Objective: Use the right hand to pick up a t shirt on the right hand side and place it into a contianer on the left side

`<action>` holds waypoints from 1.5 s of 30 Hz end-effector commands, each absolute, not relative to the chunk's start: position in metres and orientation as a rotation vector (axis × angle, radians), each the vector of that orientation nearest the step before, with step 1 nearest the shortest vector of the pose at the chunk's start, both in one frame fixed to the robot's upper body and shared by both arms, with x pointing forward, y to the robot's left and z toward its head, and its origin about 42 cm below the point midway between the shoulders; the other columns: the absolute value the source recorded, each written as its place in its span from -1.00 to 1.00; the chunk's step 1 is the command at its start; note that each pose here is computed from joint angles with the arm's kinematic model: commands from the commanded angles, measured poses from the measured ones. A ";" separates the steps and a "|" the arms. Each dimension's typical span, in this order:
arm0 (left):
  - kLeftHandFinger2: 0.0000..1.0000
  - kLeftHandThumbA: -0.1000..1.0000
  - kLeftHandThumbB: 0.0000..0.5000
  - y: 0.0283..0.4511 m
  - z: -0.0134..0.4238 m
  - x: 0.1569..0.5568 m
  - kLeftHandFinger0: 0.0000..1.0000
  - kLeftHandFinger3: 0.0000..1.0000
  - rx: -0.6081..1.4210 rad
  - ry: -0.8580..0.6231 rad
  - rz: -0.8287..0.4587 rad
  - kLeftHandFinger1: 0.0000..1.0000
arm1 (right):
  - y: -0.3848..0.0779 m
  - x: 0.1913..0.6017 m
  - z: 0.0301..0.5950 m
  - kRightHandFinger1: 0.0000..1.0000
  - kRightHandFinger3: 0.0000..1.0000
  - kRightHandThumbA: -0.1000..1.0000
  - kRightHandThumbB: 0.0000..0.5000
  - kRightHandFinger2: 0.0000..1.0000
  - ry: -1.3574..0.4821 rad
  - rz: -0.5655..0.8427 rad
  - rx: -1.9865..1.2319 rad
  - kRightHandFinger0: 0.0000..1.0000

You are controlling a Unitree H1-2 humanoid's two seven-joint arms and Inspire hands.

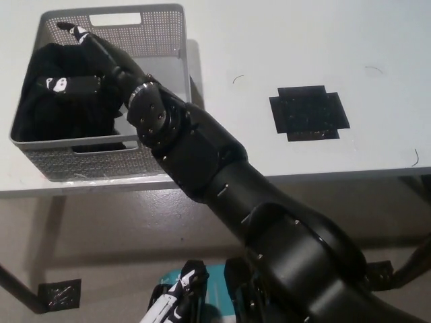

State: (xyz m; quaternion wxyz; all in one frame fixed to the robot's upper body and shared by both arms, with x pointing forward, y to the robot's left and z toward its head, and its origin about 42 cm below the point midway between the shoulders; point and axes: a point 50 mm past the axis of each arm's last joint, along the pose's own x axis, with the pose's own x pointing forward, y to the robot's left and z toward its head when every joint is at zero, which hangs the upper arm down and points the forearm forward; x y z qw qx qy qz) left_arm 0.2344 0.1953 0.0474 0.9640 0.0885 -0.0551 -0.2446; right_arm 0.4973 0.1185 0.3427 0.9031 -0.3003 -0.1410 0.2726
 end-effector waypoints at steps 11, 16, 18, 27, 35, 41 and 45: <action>1.00 0.97 0.41 0.202 0.051 0.230 1.00 1.00 0.161 -0.136 -0.461 1.00 | 0.074 0.516 0.381 1.00 1.00 0.85 1.00 1.00 -0.406 0.483 -0.696 1.00; 1.00 0.97 0.36 0.205 0.049 0.230 1.00 1.00 0.152 -0.142 -0.445 1.00 | 0.029 0.523 0.407 1.00 1.00 1.00 1.00 1.00 -0.498 0.402 -0.691 1.00; 1.00 0.98 0.43 0.205 0.049 0.234 1.00 1.00 0.157 -0.138 -0.436 1.00 | 0.016 0.522 0.418 1.00 1.00 1.00 1.00 1.00 -0.557 0.363 -0.688 1.00; 1.00 1.00 0.36 0.224 0.040 0.226 1.00 1.00 0.146 -0.125 -0.370 1.00 | -0.076 0.497 0.449 1.00 1.00 0.97 0.98 1.00 -0.757 0.264 -0.706 1.00; 1.00 1.00 0.26 0.239 0.036 0.225 1.00 1.00 0.133 -0.107 -0.301 1.00 | -0.139 0.453 0.428 1.00 1.00 0.91 0.69 1.00 -0.807 0.235 -0.709 1.00; 1.00 1.00 0.23 0.254 0.034 0.220 1.00 1.00 0.148 -0.094 -0.217 1.00 | -0.182 0.402 0.379 1.00 1.00 0.80 0.55 1.00 -0.768 0.228 -0.680 1.00; 1.00 1.00 0.32 0.262 0.033 0.217 1.00 1.00 0.151 -0.086 -0.182 1.00 | -0.186 0.386 0.356 1.00 1.00 0.81 0.49 1.00 -0.767 0.229 -0.693 1.00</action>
